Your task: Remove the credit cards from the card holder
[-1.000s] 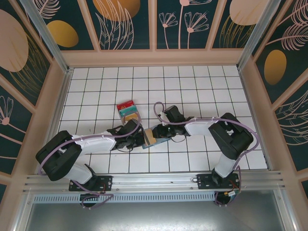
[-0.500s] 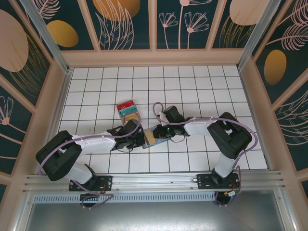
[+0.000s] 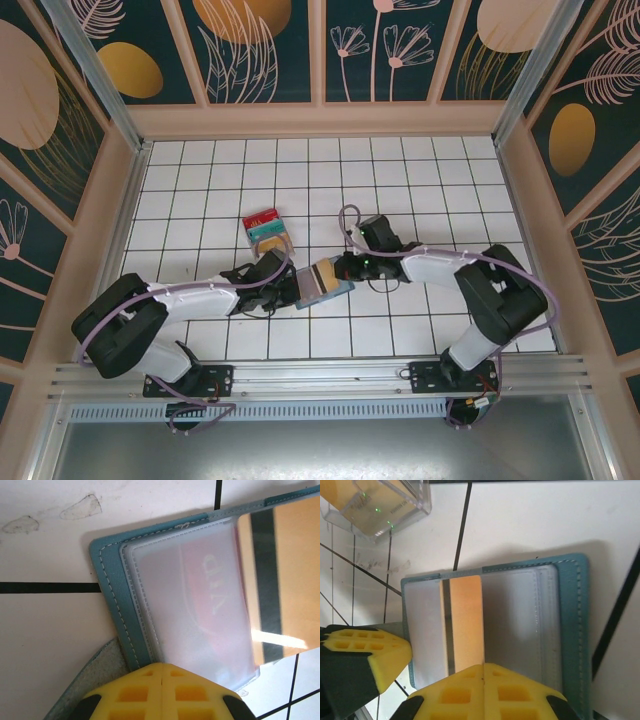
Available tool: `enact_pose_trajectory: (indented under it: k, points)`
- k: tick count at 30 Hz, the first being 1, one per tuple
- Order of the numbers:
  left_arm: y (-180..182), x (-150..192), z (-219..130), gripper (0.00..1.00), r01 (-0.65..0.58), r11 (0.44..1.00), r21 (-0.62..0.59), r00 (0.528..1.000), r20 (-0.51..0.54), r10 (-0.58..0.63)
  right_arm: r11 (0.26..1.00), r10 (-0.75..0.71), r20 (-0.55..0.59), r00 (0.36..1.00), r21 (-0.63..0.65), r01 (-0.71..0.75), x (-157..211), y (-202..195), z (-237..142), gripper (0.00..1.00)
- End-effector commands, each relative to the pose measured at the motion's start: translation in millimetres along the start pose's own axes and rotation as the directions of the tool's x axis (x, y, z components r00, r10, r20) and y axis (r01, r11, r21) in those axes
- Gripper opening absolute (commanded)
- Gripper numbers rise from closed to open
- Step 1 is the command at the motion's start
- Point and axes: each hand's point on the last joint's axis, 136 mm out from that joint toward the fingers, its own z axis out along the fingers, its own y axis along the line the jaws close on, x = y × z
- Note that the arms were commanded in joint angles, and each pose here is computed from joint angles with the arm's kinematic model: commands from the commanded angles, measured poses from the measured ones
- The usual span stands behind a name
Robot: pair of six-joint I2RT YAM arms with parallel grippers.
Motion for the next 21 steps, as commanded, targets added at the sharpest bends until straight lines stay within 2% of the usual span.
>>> enact_pose_trajectory:
  k: [1, 4, 6, 7, 8, 10, 11, 12, 14, 16, 21]
  points:
    - [6, 4, -5, 0.00, 0.009, 1.000, -0.026, 1.000, -0.004, -0.009, 0.999, -0.026, 0.066, 0.997, 0.042, 0.023, -13, -4, -23, 0.00]
    - [-2, -2, -9, 0.02, 0.015, 1.000, -0.004, 1.000, 0.016, -0.015, 0.998, -0.037, 0.110, 0.993, 0.048, 0.032, -24, -3, -41, 0.00]
    - [-10, -8, -15, 0.13, 0.021, 1.000, 0.019, 0.999, 0.041, -0.022, 0.998, -0.058, 0.126, 0.990, 0.035, 0.054, -27, 6, -49, 0.00]
    - [-15, -12, -18, 0.22, 0.022, 0.999, 0.035, 0.998, 0.055, -0.024, 0.998, -0.065, 0.132, 0.989, 0.031, 0.062, -29, 9, -52, 0.00]
    - [-21, -16, -22, 0.37, 0.026, 0.998, 0.055, 0.997, 0.073, -0.030, 0.997, -0.073, 0.140, 0.987, 0.020, 0.071, -31, 14, -55, 0.00]
    - [-33, -26, -31, 0.45, 0.031, 0.995, 0.097, 0.993, 0.109, -0.042, 0.996, -0.088, 0.155, 0.984, -0.009, 0.090, -34, 23, -60, 0.00]
    - [-40, -31, -37, 0.54, 0.038, 0.992, 0.123, 0.990, 0.132, -0.055, 0.995, -0.093, 0.163, 0.982, -0.029, 0.099, -36, 29, -63, 0.00]
    - [-45, -37, -42, 0.67, 0.046, 0.989, 0.143, 0.986, 0.155, -0.069, 0.993, -0.097, 0.169, 0.981, -0.047, 0.107, -38, 34, -66, 0.00]
    - [-56, -47, -54, 0.68, 0.057, 0.981, 0.186, 0.976, 0.197, -0.094, 0.993, -0.080, 0.199, 0.977, -0.072, 0.096, -48, 36, -75, 0.00]
    - [-67, -56, -65, 0.62, 0.072, 0.967, 0.246, 0.966, 0.222, -0.129, 0.987, -0.070, 0.225, 0.972, -0.124, 0.099, -54, 46, -84, 0.00]
    - [-92, -79, -93, 0.54, 0.133, 0.871, 0.472, 0.934, 0.235, -0.270, 0.955, -0.025, 0.263, 0.964, -0.279, 0.101, -65, 71, -106, 0.00]
